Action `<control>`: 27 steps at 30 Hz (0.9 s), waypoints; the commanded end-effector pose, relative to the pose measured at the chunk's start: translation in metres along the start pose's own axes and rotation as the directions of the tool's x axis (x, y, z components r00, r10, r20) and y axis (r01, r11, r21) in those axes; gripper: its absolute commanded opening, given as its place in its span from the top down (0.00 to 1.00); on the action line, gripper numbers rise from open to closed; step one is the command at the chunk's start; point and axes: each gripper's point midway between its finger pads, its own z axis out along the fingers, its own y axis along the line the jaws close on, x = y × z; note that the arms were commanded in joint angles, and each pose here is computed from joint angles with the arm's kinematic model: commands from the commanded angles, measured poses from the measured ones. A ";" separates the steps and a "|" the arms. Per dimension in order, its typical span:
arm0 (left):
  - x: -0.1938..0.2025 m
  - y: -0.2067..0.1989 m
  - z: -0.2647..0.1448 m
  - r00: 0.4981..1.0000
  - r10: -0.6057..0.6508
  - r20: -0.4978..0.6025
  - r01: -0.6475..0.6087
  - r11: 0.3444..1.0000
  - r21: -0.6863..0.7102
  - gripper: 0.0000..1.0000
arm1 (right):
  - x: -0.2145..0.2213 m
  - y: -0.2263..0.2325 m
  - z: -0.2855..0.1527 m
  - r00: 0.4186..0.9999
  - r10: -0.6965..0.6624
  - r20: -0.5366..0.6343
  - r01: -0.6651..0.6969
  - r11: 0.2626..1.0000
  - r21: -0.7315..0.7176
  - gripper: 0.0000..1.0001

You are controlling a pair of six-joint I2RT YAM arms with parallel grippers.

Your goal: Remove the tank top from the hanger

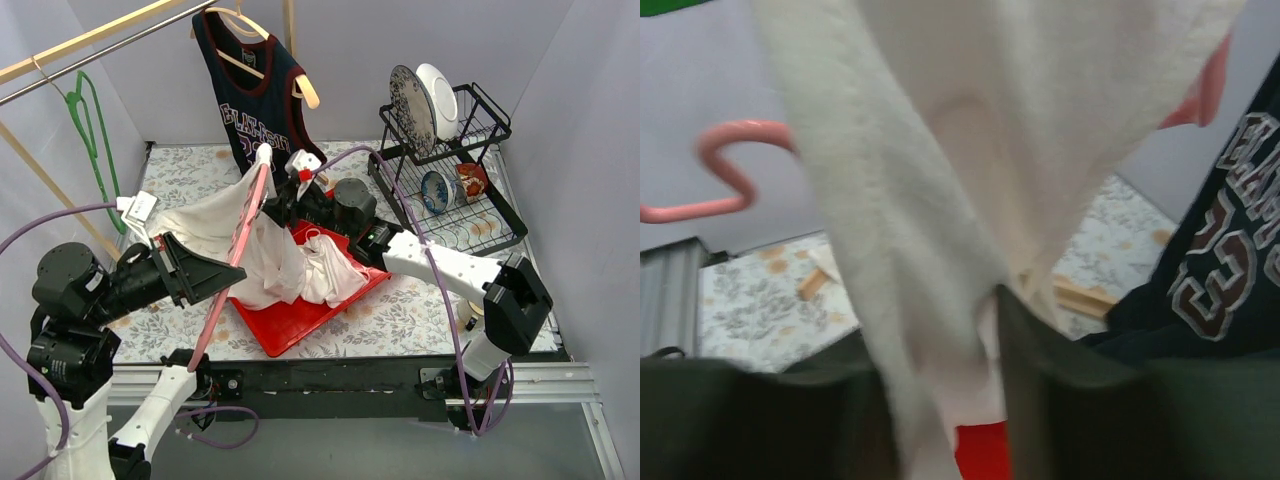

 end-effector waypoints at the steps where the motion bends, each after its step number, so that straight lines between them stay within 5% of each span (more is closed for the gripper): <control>1: 0.008 -0.029 -0.016 0.994 0.107 -0.010 -0.107 0.992 0.067 1.00 | -0.062 -0.026 0.008 0.987 -0.043 0.153 0.020 0.989 0.146 0.77; 2: 0.007 -0.029 -0.017 0.994 0.108 -0.007 -0.107 0.993 0.058 1.00 | -0.071 -0.030 0.008 0.986 -0.050 0.157 0.024 0.986 0.166 0.95; 3: 0.010 -0.029 -0.019 0.995 0.102 -0.011 -0.101 0.994 0.048 1.00 | -0.077 -0.034 0.006 0.986 -0.052 0.160 0.020 0.980 0.196 0.99; 9: 0.020 -0.033 -0.027 0.990 0.128 -0.052 -0.125 0.991 0.049 1.00 | -0.117 -0.053 -0.007 0.977 -0.081 0.199 0.020 0.956 0.291 0.99; 16: 0.036 -0.070 -0.043 0.971 0.210 -0.113 -0.184 0.961 0.205 1.00 | -0.140 -0.072 -0.012 0.977 -0.108 0.182 0.041 0.940 0.338 0.99; 27: 0.024 -0.111 -0.065 0.924 0.379 0.055 -0.381 0.893 0.241 1.00 | -0.199 -0.067 -0.009 0.952 -0.151 0.266 0.071 0.955 0.286 0.99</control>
